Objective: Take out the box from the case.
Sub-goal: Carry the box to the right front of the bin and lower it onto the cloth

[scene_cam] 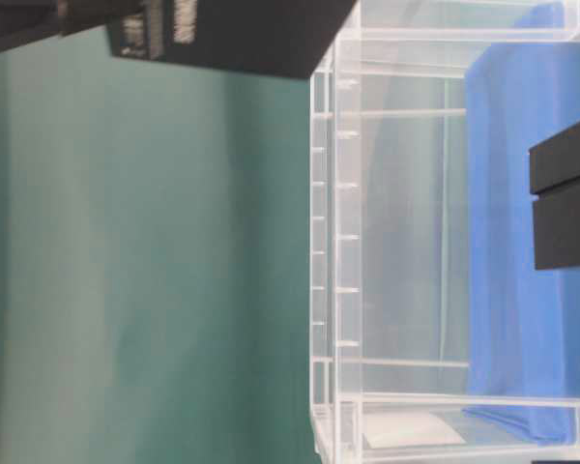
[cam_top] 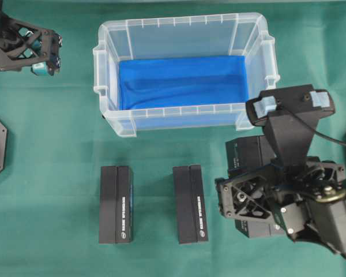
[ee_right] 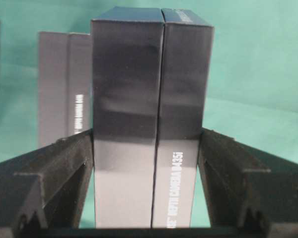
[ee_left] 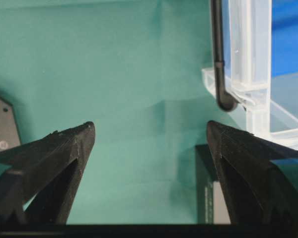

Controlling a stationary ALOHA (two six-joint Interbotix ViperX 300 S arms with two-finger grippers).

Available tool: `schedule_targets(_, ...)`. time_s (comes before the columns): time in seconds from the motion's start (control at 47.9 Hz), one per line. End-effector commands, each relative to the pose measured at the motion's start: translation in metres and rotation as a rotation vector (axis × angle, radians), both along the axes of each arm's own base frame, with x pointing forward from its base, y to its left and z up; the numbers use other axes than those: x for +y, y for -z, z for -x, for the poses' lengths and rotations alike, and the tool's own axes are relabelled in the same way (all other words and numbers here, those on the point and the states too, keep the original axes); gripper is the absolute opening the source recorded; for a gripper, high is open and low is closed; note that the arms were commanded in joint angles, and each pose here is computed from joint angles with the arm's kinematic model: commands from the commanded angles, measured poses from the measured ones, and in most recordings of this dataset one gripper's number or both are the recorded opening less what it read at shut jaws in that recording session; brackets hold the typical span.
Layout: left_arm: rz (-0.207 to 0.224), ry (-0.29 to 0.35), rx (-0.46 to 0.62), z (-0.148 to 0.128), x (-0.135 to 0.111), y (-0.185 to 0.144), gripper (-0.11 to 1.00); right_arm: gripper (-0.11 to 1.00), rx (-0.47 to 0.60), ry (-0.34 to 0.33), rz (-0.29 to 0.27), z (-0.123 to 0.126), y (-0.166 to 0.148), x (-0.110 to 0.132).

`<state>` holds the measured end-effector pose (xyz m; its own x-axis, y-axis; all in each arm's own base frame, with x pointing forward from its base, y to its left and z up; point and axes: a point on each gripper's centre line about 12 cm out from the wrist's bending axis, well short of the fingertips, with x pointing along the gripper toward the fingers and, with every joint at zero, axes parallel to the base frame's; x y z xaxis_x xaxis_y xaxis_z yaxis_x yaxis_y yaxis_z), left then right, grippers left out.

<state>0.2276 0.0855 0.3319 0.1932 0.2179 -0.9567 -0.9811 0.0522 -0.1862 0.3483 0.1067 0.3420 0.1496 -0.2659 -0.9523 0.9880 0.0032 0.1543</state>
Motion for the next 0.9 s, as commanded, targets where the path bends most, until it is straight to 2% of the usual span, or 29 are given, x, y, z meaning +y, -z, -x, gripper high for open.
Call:
schedule_targets(0.0, -0.009, 0.001, -0.021, 0.001, 0.0, -0.006, 0.93, 0.66, -0.01, -0.01, -0.038, 0.001, 0.006, 0.003)
schedule_targets(0.104, -0.009, 0.003, -0.023, 0.001, -0.001, -0.006, 0.93, 0.66, -0.009, -0.003, -0.067, 0.001, 0.028, 0.007)
schedule_targets(0.564, -0.007, 0.009, -0.021, 0.0, -0.003, -0.006, 0.93, 0.66, -0.006, 0.05, -0.09, 0.012, 0.11, 0.005)
schedule_targets(0.877, -0.008, 0.014, -0.023, 0.0, -0.003, -0.006, 0.93, 0.66, 0.019, 0.051, -0.089, 0.014, 0.141, 0.004)
